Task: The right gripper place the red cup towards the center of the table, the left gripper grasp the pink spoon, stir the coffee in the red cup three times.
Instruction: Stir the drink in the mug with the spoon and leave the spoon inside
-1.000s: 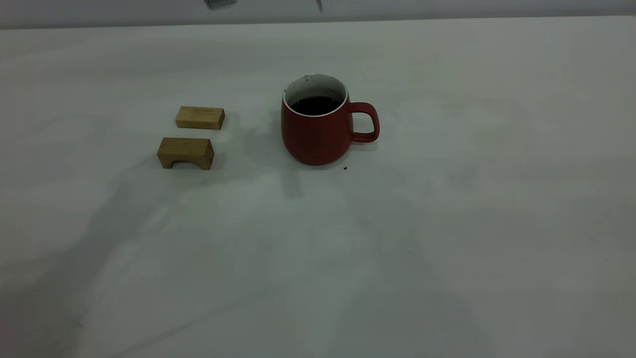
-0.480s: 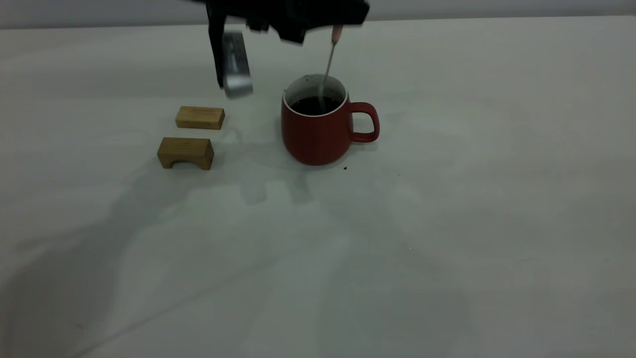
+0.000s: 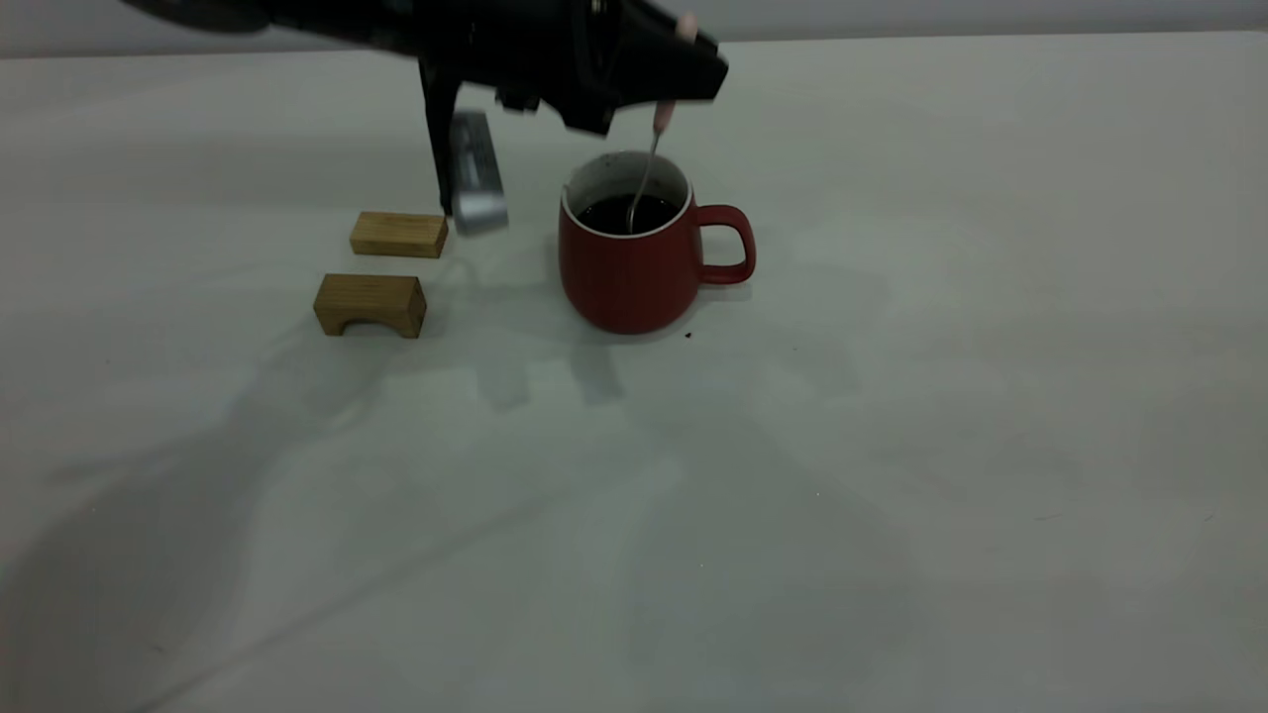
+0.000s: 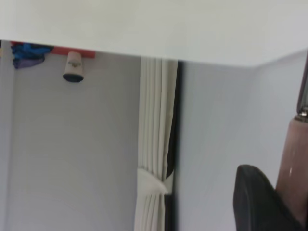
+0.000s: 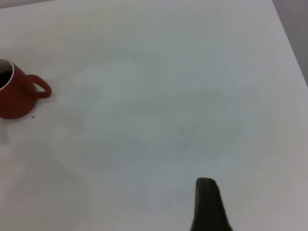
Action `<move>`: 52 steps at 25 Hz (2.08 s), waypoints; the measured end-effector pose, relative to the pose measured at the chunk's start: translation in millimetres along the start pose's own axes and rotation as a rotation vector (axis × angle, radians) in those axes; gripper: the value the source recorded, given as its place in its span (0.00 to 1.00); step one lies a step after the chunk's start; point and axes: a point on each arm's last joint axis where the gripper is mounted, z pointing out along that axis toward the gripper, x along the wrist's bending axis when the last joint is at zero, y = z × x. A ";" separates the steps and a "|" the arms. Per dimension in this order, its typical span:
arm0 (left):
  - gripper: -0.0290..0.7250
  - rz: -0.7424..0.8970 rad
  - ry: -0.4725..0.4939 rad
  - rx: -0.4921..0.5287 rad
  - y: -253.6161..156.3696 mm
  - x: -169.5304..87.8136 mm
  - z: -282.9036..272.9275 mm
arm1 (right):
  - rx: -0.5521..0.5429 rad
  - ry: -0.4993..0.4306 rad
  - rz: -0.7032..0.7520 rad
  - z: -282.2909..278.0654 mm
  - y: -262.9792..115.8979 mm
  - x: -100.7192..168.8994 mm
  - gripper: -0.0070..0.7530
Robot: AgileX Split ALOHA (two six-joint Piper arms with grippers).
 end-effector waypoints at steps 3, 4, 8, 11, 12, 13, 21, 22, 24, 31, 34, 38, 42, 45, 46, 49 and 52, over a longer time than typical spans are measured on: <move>0.23 -0.028 -0.002 -0.017 13.9 -3.4 0.2 | 0.000 0.000 0.000 0.0 0.0 0.0 0.73; 0.23 -0.036 -0.008 -0.017 16.1 -6.0 -2.5 | 0.000 0.000 0.000 0.0 0.0 0.0 0.73; 0.23 -0.055 -0.042 -0.012 21.3 -17.3 -14.7 | 0.000 0.000 0.000 0.0 0.0 0.0 0.73; 0.23 -0.033 -0.046 -0.001 18.0 -23.5 -10.2 | 0.000 0.000 0.000 0.0 0.0 0.0 0.73; 0.23 -0.018 -0.042 0.009 15.9 -25.6 -5.3 | 0.000 0.000 0.000 0.0 0.0 0.0 0.73; 0.23 -0.001 -0.031 0.022 13.8 -26.8 0.2 | 0.000 0.000 0.000 0.0 0.0 0.0 0.73; 0.23 -0.001 0.088 0.061 16.0 -18.9 8.4 | 0.000 0.000 0.000 0.0 0.0 0.0 0.73; 0.23 -0.015 0.085 0.056 17.9 -21.9 4.1 | 0.000 0.000 0.000 0.0 0.0 0.0 0.73; 0.23 -0.047 0.069 0.051 22.0 -28.4 -3.7 | 0.000 0.000 0.000 0.0 0.0 0.0 0.73; 0.23 -0.004 0.033 0.061 14.9 -35.5 -1.2 | 0.000 0.000 0.000 0.0 0.0 0.0 0.73; 0.23 0.015 0.092 0.071 8.7 -24.1 8.6 | 0.000 0.000 0.000 0.0 0.0 0.0 0.73; 0.23 -0.006 0.165 0.015 16.1 -20.9 2.7 | 0.000 0.000 0.000 0.0 0.0 0.0 0.73; 0.23 -0.080 0.145 -0.021 26.2 -34.4 -16.5 | 0.000 0.000 0.000 0.0 0.0 0.0 0.73; 0.23 -0.090 0.105 0.002 26.0 -40.6 -20.3 | 0.000 0.000 0.000 0.0 0.0 0.0 0.73; 0.23 -0.077 0.090 0.011 24.5 -41.1 -18.6 | 0.000 0.000 0.000 0.0 0.0 0.0 0.73; 0.23 -0.025 0.080 0.018 19.5 -36.4 -8.6 | 0.000 0.000 0.000 0.0 0.0 0.0 0.73; 0.23 -0.003 0.103 0.017 15.4 -28.6 0.5 | 0.000 0.000 0.000 0.0 0.0 0.0 0.73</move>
